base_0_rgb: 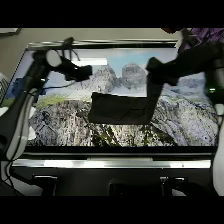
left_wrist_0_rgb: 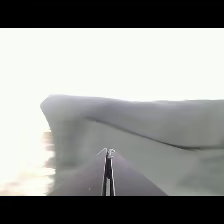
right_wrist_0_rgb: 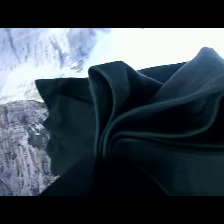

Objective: Fold the clothes and pants, and hang the long-sleeved shirts on hangers.

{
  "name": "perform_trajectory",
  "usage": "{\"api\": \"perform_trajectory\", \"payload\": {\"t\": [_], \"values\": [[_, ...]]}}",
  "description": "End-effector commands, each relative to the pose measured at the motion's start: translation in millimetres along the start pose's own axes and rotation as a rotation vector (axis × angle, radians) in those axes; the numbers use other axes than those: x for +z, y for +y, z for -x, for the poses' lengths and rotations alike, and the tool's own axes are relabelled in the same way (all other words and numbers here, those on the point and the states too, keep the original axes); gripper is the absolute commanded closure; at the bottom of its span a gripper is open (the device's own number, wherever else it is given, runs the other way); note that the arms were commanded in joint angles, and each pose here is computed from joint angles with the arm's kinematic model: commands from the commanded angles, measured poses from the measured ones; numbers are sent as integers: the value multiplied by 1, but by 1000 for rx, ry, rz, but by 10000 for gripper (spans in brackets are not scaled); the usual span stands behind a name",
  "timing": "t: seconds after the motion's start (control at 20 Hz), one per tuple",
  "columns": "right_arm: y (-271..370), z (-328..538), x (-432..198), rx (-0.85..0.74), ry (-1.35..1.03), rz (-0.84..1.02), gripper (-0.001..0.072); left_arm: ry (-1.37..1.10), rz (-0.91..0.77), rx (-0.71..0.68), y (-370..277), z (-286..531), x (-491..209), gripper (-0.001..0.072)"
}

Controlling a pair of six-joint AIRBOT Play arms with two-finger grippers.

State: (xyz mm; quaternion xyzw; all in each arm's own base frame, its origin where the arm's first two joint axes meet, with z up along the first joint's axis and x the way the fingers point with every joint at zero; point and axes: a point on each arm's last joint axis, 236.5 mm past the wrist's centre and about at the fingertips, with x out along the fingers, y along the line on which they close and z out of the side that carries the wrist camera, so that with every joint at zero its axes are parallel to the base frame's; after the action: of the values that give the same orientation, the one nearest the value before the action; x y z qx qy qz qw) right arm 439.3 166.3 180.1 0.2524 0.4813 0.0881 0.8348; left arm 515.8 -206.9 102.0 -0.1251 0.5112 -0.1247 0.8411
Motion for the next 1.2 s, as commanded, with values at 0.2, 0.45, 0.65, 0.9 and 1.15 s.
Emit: {"api": "perform_trajectory", "payload": {"t": [0.2, 0.45, 0.65, 0.9, 1.15], "values": [[118, -114, -70, 157, 23, -11, 673, -42, 98, 154, 115, 86, 21, 688], [131, -172, -111, 162, 82, -12, 672, -13, 119, 185, 141, 93, 16, 688], [128, -201, -134, 146, 136, -24, 671, -14, 124, 186, 143, 94, 16, 687], [125, -218, -142, 144, 150, -40, 547, -14, 123, 186, 142, 94, 16, 687], [129, -188, -118, 172, 115, -8, 286, -14, 123, 186, 143, 94, 16, 687]]}}
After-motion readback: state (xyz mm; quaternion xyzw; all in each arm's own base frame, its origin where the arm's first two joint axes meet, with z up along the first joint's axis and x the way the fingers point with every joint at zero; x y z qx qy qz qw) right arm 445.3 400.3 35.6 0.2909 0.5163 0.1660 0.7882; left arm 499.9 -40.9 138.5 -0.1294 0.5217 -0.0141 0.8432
